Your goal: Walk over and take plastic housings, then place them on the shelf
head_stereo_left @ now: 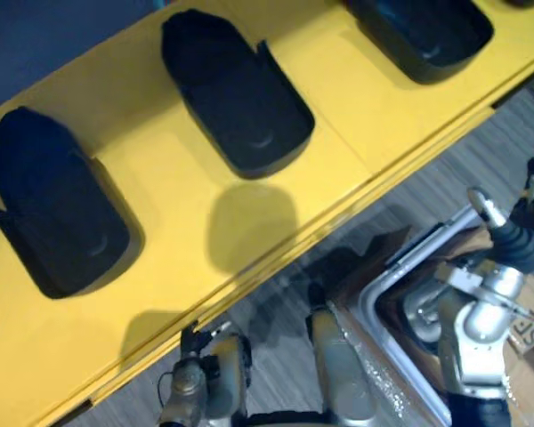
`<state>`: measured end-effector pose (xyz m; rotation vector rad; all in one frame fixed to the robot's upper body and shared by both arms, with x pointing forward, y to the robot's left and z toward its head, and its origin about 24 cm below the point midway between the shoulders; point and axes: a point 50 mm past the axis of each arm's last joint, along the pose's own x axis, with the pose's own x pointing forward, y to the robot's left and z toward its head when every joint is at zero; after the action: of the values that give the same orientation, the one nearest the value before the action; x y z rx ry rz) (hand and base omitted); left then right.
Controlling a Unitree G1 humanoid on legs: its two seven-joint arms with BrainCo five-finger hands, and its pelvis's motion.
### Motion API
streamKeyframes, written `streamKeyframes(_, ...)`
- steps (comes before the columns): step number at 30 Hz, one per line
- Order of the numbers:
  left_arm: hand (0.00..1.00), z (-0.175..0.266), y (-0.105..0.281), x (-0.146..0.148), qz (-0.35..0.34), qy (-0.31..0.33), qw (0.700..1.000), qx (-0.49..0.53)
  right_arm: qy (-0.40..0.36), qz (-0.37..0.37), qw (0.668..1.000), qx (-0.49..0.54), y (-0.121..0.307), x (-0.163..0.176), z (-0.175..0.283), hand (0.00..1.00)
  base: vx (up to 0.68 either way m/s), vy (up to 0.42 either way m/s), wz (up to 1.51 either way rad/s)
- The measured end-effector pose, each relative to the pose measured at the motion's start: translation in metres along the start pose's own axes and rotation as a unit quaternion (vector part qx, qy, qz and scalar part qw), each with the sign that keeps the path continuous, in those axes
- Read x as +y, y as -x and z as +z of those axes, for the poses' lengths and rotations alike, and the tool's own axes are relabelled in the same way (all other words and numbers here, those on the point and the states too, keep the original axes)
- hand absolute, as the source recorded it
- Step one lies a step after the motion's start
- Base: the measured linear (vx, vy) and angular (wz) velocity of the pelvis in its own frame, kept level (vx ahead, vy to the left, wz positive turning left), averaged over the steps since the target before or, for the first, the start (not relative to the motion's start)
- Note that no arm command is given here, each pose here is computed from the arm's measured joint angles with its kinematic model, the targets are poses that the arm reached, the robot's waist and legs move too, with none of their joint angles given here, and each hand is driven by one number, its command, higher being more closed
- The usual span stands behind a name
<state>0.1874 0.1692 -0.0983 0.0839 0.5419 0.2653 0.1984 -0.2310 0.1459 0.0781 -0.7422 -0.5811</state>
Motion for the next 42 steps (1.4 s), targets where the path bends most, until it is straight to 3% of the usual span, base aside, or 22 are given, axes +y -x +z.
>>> streamKeyframes(5, 0.00, -0.013, 0.003, 0.006, -0.001, -0.062, 0.997, 0.042, 0.022, 0.013, 0.998, 0.063, 0.032, -0.014, -0.009, 0.00, -0.12, 0.105, -1.48)
streamKeyframes(10, 0.00, -0.038, 0.008, 0.039, 0.020, -0.107, 0.988, 0.109, 0.009, 0.036, 0.998, 0.046, 0.031, -0.011, -0.006, 0.00, 0.04, -0.012, -0.99)
streamKeyframes(18, 0.00, -0.057, 0.015, 0.058, 0.044, -0.069, 0.983, 0.162, 0.049, 0.035, 0.996, 0.059, 0.016, -0.015, -0.020, 0.00, -0.01, -0.040, -0.75)
streamKeyframes(26, 0.00, -0.057, 0.020, 0.051, 0.048, -0.027, 0.989, 0.140, 0.099, -0.062, 0.978, 0.172, 0.019, -0.062, -0.049, 0.00, -0.03, -0.040, -0.40)
streamKeyframes(31, 0.00, -0.057, 0.022, 0.047, 0.046, -0.019, 0.990, 0.131, 0.117, -0.127, 0.962, 0.212, 0.032, -0.110, -0.049, 0.00, -0.05, 0.145, -0.21)
streamKeyframes(37, 0.00, -0.049, 0.019, 0.045, 0.049, 0.013, 0.992, 0.119, 0.084, -0.138, 0.951, 0.263, 0.030, -0.104, -0.085, 0.00, -0.02, 0.135, 0.22)
streamKeyframes(42, 0.00, -0.046, 0.016, 0.045, 0.052, 0.020, 0.992, 0.115, 0.063, -0.155, 0.948, 0.270, -0.009, -0.085, -0.104, 0.00, -0.05, 0.096, 0.48)
